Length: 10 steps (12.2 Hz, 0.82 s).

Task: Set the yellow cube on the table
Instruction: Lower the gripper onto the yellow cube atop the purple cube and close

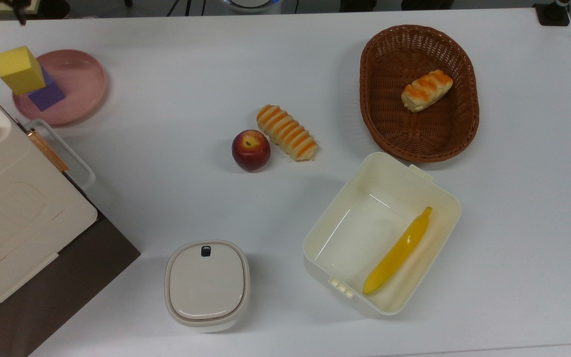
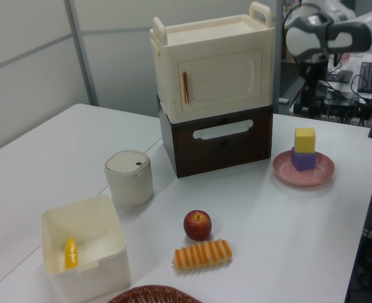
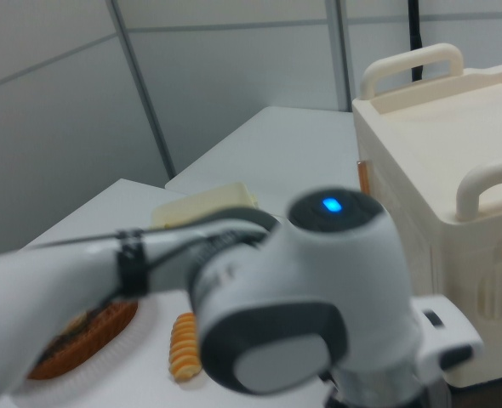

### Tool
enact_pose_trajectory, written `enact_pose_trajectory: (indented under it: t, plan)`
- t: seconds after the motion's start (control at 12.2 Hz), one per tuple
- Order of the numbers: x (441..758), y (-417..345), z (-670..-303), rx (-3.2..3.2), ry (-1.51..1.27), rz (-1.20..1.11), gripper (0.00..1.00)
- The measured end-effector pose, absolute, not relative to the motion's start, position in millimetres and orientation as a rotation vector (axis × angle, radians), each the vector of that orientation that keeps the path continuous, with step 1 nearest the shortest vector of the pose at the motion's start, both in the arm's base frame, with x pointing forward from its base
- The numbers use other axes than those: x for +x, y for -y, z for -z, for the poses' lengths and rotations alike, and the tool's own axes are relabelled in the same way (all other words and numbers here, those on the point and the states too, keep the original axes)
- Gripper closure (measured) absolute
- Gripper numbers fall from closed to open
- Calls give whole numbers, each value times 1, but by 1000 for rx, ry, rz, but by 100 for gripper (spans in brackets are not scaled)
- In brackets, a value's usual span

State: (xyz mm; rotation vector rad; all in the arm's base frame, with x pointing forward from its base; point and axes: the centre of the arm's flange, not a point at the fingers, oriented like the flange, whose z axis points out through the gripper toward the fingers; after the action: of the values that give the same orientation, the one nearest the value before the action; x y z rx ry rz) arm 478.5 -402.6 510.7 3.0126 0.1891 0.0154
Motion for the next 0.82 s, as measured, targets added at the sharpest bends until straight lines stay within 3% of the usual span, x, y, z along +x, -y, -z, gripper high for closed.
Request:
enact_pose_trajectory:
  t: [0.33,0.82]
  plan:
    - [486,426,-453,3020,-280,56,0]
    - [484,421,-424,3043,-423,120,0]
